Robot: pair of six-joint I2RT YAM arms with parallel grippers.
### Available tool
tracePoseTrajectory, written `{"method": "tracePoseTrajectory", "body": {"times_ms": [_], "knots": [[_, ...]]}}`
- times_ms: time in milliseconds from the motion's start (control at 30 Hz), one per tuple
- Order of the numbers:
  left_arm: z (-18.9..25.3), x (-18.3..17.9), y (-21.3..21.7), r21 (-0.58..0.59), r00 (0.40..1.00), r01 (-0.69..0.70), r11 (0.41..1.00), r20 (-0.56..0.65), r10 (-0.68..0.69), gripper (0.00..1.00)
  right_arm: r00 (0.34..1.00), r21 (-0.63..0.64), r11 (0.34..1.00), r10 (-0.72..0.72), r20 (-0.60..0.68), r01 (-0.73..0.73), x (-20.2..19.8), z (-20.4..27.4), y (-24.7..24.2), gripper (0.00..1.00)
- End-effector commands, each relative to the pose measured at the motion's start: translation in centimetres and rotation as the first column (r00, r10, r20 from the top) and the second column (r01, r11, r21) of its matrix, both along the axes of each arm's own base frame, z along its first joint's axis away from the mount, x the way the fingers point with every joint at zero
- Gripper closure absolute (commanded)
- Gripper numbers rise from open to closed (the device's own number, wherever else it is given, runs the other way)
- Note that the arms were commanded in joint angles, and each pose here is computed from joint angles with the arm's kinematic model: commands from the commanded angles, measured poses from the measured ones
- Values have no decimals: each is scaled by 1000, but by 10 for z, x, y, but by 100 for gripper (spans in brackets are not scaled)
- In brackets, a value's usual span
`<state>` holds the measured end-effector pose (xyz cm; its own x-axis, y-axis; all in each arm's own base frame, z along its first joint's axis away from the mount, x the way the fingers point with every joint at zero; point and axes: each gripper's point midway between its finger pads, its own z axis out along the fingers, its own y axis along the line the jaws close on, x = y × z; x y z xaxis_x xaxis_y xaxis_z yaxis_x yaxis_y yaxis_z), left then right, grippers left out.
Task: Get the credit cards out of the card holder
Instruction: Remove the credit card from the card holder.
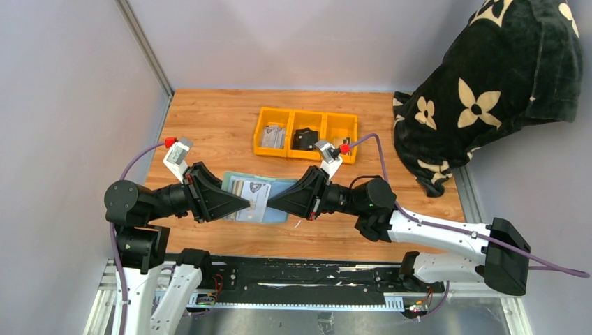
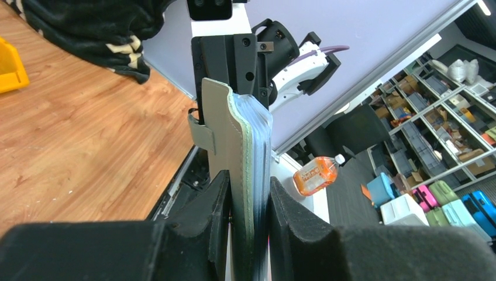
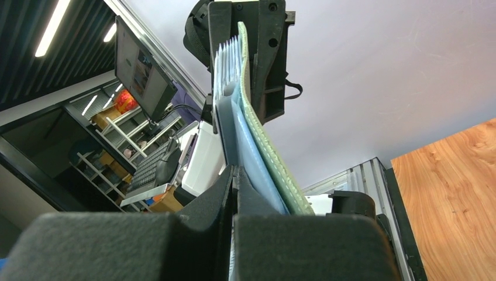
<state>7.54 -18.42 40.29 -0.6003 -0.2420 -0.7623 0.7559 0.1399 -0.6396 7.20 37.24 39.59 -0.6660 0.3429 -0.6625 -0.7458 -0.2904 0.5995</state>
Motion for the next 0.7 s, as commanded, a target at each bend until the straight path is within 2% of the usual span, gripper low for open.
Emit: {"method": "tracePoseTrajectory", "body": {"times_ms": [0, 33, 133, 200, 233, 433, 500, 567, 667], "knots": [[16, -14, 0, -5, 996, 25, 1000, 85, -24, 90, 999, -7, 1000, -30, 13, 30, 7, -4, -3, 100], [16, -14, 0, -5, 996, 24, 1000, 86, -23, 90, 1000, -5, 1000, -25, 12, 25, 6, -2, -2, 98], [15, -13, 0, -4, 996, 21, 1000, 82, -21, 90, 1000, 4, 1000, -9, 8, 9, 6, 2, 1, 70], [14, -13, 0, -2, 996, 17, 1000, 83, -17, 90, 1000, 30, 1000, 5, 15, -6, 4, 10, 2, 58], [14, -13, 1, -1, 996, 15, 1000, 85, -15, 90, 1000, 40, 999, 14, 18, -14, 3, 13, 2, 56], [12, -12, 1, 4, 996, 6, 1000, 84, -6, 89, 998, 57, 997, 50, 32, -52, -2, 21, 5, 56], [11, -11, 1, 3, 996, 3, 1000, 84, -3, 89, 998, 53, 997, 51, 28, -53, -1, 20, 9, 58], [10, -12, 1, 5, 997, 5, 1000, 82, -6, 89, 998, 51, 997, 56, 23, -57, 0, 19, 12, 65], [8, -14, 1, 10, 997, 7, 1000, 83, -8, 85, 997, 59, 996, 71, 23, -72, -1, 20, 14, 81]]}}
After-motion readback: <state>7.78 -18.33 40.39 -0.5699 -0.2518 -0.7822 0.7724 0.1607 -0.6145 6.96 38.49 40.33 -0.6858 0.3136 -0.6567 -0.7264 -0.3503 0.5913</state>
